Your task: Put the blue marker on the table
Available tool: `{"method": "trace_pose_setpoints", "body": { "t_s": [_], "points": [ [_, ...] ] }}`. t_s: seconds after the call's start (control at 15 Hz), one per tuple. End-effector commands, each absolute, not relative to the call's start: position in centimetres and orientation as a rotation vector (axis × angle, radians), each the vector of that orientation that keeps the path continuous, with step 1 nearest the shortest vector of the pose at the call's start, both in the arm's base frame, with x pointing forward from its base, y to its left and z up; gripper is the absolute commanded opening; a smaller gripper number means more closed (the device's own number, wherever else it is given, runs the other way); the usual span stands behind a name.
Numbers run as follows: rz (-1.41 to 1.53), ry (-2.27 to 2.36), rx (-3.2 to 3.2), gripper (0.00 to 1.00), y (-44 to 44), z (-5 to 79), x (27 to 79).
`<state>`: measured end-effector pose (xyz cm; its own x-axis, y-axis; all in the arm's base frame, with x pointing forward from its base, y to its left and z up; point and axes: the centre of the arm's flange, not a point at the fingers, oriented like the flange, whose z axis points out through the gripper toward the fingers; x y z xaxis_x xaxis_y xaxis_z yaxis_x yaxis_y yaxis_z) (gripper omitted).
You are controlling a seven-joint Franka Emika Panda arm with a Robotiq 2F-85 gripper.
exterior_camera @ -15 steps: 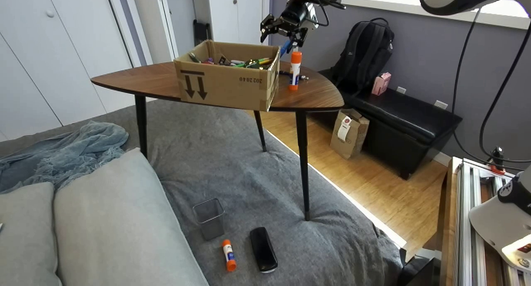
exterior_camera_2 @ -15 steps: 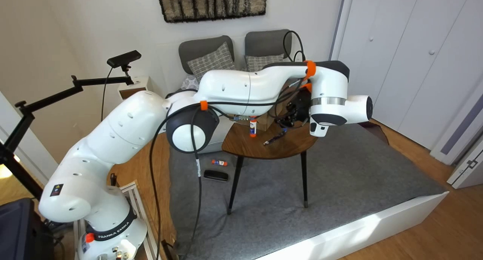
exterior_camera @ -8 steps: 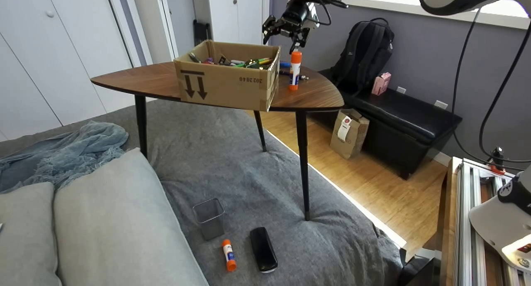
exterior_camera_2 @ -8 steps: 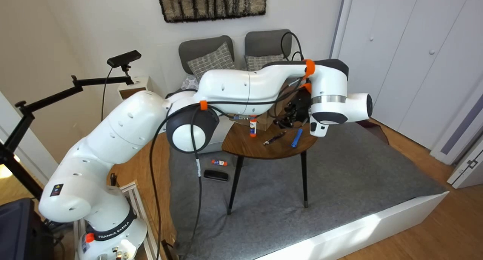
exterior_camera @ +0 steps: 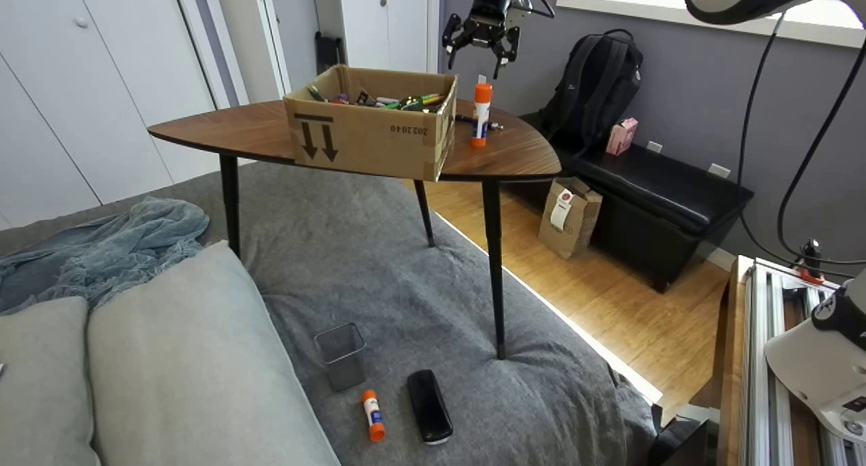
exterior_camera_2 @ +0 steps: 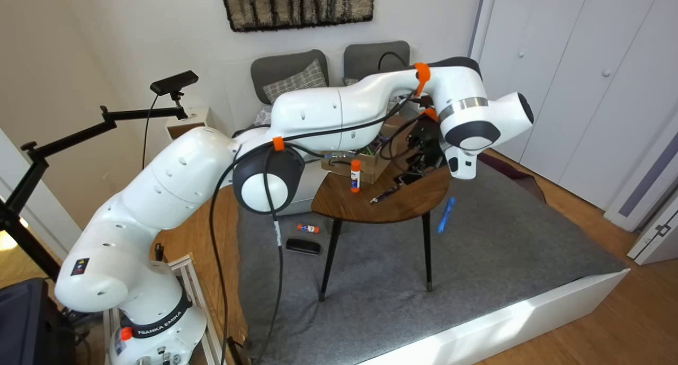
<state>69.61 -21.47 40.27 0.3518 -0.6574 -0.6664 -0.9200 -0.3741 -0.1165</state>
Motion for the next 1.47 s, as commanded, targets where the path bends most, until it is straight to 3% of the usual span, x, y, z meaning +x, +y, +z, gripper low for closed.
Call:
{"method": "trace_pose_setpoints", "body": {
  "t_s": [0.0,0.4,1.4],
  "points": [
    [0.554,1.339,-2.323,1.0,-22.2,44.3,71.3],
    [0.304,1.202,-2.585,1.0,-20.3,49.2,71.3],
    [-0.418,0.513,-3.076,1.0,-6.5,63.9,66.9]
  ]
}}
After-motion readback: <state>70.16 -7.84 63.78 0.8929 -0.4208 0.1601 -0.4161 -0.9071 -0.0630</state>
